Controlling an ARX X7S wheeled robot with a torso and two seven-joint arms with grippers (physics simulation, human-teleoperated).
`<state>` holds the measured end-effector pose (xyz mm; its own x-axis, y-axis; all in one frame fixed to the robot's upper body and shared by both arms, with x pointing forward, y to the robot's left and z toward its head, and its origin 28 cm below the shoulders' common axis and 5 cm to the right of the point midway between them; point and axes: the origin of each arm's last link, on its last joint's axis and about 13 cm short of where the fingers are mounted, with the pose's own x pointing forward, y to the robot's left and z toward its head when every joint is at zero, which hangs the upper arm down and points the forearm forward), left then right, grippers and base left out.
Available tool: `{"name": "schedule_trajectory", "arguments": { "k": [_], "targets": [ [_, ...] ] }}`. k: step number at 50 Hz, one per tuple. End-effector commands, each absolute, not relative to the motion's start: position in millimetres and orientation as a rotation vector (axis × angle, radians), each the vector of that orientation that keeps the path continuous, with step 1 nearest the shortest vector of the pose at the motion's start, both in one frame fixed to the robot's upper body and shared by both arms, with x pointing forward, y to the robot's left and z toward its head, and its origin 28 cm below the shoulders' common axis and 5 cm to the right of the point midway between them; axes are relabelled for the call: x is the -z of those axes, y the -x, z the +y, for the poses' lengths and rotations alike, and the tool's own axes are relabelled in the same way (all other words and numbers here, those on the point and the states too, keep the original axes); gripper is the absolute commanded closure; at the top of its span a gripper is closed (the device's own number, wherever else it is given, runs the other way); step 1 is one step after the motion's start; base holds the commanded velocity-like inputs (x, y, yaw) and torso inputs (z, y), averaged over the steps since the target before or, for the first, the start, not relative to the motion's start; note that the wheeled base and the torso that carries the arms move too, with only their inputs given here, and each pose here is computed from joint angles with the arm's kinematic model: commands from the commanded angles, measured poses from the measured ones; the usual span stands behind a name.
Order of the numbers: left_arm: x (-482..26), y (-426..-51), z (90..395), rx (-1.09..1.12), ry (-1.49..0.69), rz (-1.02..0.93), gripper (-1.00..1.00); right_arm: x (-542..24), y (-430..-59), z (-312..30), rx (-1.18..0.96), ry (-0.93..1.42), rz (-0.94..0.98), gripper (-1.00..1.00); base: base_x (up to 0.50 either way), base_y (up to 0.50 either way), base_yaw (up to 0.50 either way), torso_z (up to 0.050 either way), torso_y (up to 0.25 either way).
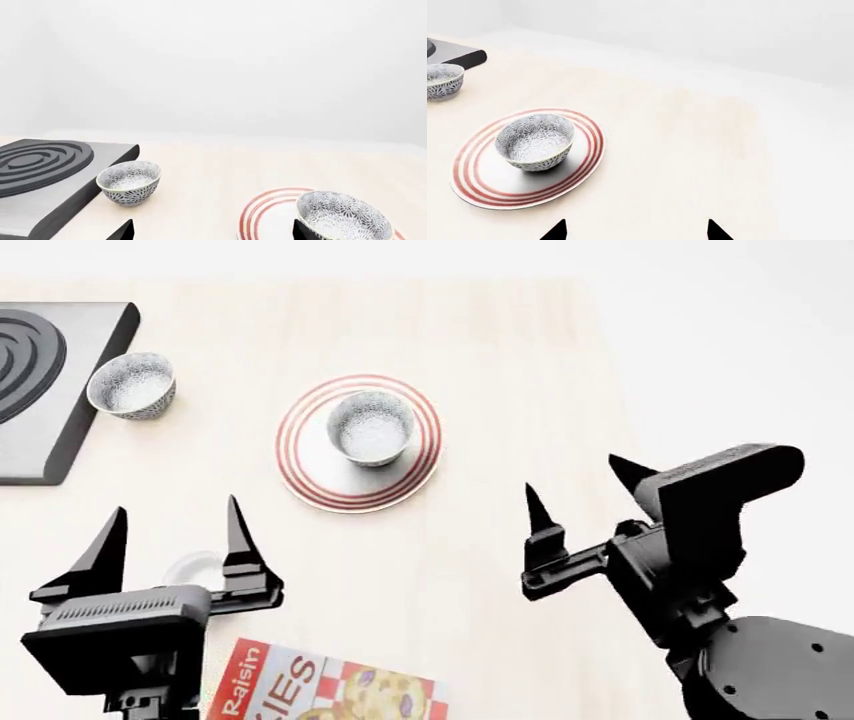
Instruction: Pick the akita bowl next to the cookies box and place it on the plate.
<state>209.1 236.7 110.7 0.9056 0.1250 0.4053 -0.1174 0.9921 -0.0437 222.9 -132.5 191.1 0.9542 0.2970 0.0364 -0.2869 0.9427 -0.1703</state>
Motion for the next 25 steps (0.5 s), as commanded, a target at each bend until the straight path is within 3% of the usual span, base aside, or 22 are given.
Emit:
{"name": "schedule_trajectory", "arguments": {
  "k": [1, 15, 25],
  "targets": [
    [-130, -210, 244, -0.145, 0.078, -0.515, -1.0, -191, -153, -134, -0.11, 0.281, -0.505, -1.0, 0.0, 0.0, 0.0, 0.0, 0.0],
    [-147, -198, 256, -0.121, 0.173, -0.649, -1.0, -190, -118, -146, 0.113, 0.346, -0.857, -1.0, 0.0, 0.0, 0.0, 0.0, 0.0],
    [-149, -197, 257, -0.132, 0.206, -0.682, -1.0, -195, -114, -144, 0.168, 0.315, -0.968, -1.0, 0.0, 0.0, 0.0, 0.0, 0.0]
  ]
}}
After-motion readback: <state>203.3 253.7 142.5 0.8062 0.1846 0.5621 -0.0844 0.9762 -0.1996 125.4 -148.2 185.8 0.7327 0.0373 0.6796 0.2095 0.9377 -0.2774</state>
